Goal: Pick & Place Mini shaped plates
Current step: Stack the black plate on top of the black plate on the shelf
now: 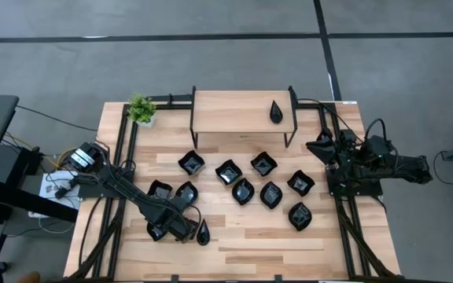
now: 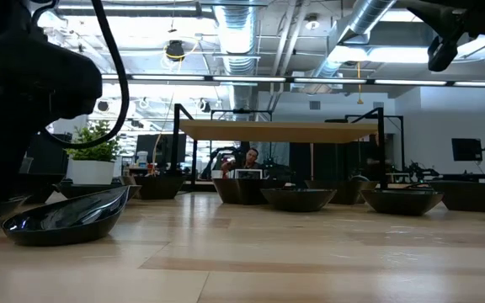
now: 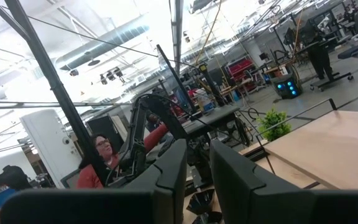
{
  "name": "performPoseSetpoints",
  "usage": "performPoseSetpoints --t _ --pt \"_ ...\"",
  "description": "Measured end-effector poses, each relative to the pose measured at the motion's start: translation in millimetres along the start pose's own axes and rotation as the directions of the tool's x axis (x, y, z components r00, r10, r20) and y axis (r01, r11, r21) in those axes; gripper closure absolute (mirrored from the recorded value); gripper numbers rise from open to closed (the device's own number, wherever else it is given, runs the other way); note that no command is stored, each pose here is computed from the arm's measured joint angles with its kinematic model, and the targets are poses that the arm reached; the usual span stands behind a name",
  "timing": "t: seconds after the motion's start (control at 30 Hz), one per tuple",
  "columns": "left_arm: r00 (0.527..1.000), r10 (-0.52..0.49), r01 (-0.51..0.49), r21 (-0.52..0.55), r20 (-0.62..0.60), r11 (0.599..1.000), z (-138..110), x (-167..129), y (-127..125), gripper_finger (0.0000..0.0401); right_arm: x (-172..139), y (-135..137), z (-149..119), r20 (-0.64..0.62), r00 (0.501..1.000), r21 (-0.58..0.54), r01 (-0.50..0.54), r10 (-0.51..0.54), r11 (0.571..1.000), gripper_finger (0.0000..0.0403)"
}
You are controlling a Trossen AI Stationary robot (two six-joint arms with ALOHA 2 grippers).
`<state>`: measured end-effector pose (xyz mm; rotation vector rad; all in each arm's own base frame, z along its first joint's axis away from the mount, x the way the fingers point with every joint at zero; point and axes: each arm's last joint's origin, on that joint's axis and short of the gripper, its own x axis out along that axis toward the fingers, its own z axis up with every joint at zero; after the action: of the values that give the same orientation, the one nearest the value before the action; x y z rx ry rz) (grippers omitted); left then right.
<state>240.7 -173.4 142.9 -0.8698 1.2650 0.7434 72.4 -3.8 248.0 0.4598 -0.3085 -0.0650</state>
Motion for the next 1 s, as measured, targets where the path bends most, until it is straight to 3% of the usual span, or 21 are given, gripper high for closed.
performPoseSetpoints --t 0.3,0.57,0.83,1.0 --pt "1.000 -0.029 0.029 -0.003 0.003 1.000 -0.1 -0.2 -2.7 0.0322 0.0 0.0 0.0 0.000 1.000 0.000 0.000 0.000 1.000 0.0336" --pt "0.999 -0.043 0.043 -0.005 0.012 0.999 0.1 -1.2 -4.2 0.0391 0.0 0.0 0.0 0.000 1.000 -0.001 0.000 0.000 1.000 0.0336" --pt "0.998 -0.063 0.063 -0.007 0.013 0.998 0.9 -8.4 -3.3 0.0394 0.0 0.0 0.0 0.000 1.000 -0.001 0.000 0.000 1.000 0.0336" --pt "0.985 -0.158 0.160 -0.017 0.073 0.987 5.5 -32.9 -2.0 0.0393 0.0 0.5 1.1 0.011 1.000 0.002 -0.005 0.005 1.000 0.0336"
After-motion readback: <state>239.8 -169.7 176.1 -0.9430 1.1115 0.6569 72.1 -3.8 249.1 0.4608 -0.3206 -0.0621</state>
